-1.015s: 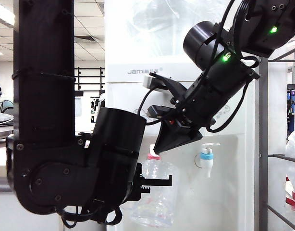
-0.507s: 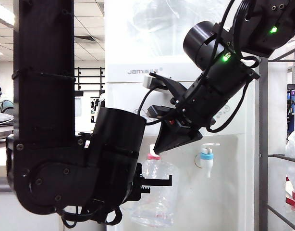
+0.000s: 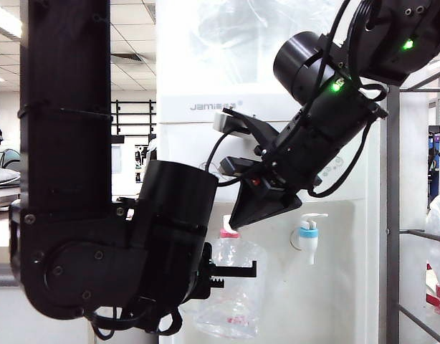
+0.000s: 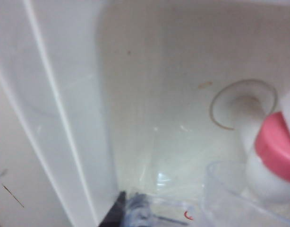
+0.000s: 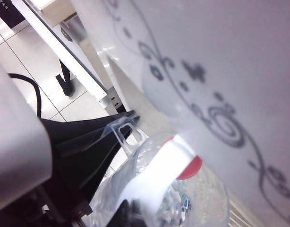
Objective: Pick up the plastic mug from the left desk, go to the hot water outlet of the water dispenser, press the vertical switch to get some water, then put the mug back on the desk.
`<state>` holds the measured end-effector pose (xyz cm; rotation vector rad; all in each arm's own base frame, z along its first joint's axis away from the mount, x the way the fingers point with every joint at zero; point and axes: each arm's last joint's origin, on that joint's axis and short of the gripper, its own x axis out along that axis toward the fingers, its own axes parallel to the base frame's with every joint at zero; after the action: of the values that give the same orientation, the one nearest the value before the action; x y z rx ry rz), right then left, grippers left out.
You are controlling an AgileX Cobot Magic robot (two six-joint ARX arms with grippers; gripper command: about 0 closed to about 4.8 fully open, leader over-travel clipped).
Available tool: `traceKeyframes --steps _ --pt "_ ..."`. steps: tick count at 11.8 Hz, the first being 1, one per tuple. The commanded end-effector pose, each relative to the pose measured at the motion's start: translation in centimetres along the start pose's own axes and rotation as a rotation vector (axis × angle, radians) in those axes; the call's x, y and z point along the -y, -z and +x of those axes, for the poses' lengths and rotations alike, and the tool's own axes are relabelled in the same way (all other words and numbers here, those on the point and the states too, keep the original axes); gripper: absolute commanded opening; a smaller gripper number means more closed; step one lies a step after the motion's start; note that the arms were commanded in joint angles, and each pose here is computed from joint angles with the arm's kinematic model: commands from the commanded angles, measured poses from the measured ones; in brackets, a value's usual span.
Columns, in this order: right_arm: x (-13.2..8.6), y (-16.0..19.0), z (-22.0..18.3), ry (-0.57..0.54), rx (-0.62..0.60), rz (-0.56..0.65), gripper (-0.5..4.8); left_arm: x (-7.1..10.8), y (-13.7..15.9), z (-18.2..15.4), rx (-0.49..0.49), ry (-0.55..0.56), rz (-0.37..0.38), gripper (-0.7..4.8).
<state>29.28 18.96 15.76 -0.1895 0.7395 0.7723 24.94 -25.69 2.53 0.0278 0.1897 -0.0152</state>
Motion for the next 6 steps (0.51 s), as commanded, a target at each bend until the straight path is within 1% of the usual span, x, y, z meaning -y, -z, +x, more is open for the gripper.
traceKeyframes --steps 1,3,5,6 --pt "0.8 -0.4 -0.2 0.083 0.016 0.046 -0.01 0.2 -0.5 0.0 0.020 0.002 -0.029 -0.05" --pt "0.5 -1.3 -1.8 0.085 0.046 0.039 -0.01 0.2 -0.5 0.0 0.020 0.002 -0.029 -0.05" --pt "-0.1 -2.3 -4.7 0.085 0.069 0.048 -0.01 0.1 -0.5 0.0 0.020 0.001 -0.029 -0.05" --pt "-0.5 -2.5 -6.2 0.083 0.061 0.049 -0.02 0.1 -0.5 0.0 0.020 0.001 -0.029 -0.05"
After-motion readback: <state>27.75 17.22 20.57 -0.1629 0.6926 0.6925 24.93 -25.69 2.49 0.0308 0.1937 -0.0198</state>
